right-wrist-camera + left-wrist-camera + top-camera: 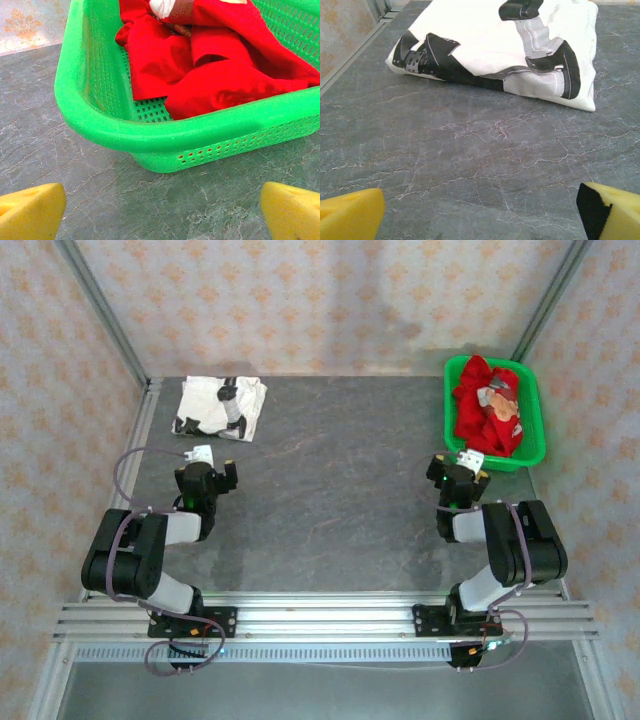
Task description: Fold and stack the t-shirts
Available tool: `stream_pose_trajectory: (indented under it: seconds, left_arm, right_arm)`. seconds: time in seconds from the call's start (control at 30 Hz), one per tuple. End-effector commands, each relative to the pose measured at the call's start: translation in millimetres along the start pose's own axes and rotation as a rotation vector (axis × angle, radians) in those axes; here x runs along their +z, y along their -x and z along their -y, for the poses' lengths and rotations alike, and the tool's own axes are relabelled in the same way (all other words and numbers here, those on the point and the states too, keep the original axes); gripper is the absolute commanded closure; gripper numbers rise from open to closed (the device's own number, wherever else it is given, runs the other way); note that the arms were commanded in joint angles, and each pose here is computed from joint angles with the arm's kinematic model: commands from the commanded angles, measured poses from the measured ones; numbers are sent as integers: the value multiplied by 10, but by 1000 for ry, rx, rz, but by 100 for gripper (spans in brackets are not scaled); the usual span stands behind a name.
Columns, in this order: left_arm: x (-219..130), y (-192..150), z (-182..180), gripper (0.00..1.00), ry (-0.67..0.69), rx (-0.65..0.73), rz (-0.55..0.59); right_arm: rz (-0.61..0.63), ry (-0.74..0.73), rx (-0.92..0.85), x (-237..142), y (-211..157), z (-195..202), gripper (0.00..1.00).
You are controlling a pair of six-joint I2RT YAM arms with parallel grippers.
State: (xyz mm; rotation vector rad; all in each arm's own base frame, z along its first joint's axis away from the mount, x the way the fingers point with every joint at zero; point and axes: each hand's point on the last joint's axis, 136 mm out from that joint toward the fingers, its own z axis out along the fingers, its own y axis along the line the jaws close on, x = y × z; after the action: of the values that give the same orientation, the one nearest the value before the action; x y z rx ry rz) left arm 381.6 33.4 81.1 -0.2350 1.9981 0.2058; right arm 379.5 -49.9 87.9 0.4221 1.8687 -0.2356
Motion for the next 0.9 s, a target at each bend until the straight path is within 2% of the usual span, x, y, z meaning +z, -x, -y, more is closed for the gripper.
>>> stream_pose_trajectory:
  seconds: [0.0,0.63,0.7,0.77,0.87]
  left_arm:
    - [13,167,-3,0,17,8,48]
    - [11,185,9,0,10,9,54]
    - [-10,317,102,0,-33,38,7]
    - [-107,498,178,0,-77,55,-52]
    - [-400,850,343,0,-175,-44,-51]
  right_arm:
    - [28,14,15,7,100,-30,1]
    - [46,26,10,-11,167,-56,1]
    - [9,43,-64,-166,348,-197,1]
    - [-89,56,-16,-370,535,-255,1]
    - [-148,161,69,-762,702,-395,0]
